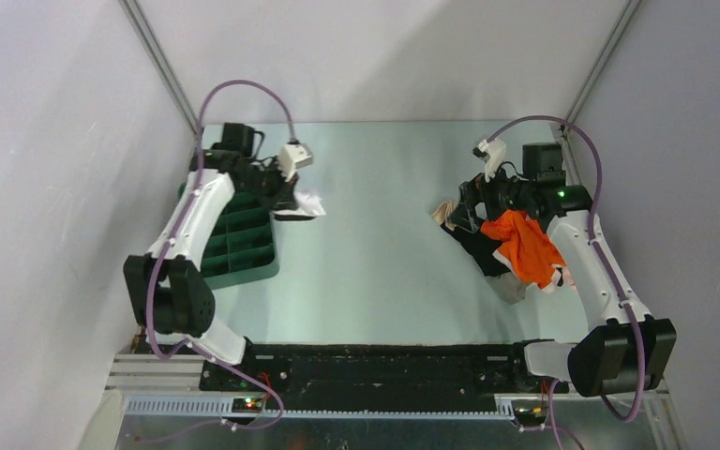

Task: Roll the underwear
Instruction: Pick up the underwear from the center of the board, then place the underwear in the storage box.

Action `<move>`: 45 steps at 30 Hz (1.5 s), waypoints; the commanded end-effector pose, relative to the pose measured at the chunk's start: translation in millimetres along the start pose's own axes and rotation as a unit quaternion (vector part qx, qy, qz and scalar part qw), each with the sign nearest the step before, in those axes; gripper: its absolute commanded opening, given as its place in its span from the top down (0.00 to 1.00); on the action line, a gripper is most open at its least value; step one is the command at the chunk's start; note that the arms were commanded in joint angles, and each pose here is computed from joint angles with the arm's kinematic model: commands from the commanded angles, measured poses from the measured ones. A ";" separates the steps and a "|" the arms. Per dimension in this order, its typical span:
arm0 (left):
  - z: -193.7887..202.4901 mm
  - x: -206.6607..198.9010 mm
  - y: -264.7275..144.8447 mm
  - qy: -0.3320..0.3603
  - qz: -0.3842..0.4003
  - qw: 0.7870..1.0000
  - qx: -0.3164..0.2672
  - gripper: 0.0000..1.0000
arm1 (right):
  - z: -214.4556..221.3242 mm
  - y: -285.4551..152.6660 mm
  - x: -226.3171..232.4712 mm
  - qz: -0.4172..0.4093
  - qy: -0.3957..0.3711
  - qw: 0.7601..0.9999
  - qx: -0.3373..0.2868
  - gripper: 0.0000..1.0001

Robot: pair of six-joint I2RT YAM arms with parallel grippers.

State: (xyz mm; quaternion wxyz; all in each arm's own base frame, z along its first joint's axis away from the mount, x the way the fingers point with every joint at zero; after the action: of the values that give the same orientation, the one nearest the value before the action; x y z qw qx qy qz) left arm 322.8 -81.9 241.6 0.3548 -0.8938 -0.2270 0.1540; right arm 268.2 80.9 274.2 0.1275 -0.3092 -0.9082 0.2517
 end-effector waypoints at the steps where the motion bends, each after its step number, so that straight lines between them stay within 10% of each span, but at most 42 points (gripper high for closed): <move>1: 37.8 -2.9 -56.2 0.019 -0.048 0.997 0.058 1.00 | -6.8 -6.8 1.5 0.010 -0.002 1.000 -0.015 0.01; 18: 143.9 -13.0 -80.2 -0.009 -0.031 0.988 0.150 1.00 | 5.9 3.8 -3.1 0.005 0.019 1.000 0.009 0.01; 45: 158.4 35.0 -50.0 -0.048 -0.063 0.989 0.125 1.00 | 11.7 4.9 -2.6 0.002 0.030 0.999 0.021 0.01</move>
State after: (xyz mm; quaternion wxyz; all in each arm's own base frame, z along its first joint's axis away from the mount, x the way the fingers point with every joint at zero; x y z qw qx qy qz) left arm 260.7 56.6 169.7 0.4767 -0.8126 -0.2661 0.2038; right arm 267.0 79.0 262.7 0.1542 -0.3125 -0.8997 0.2630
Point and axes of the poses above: each gripper's point midway between its finger pads, its own y axis out along the fingers, its own x axis along the line the jaws close on, z = x × y, the point moved 8 cm from there along -y, back along the fingers, and after that the axes turned 6 degrees about -y, right-handed, at the moved point
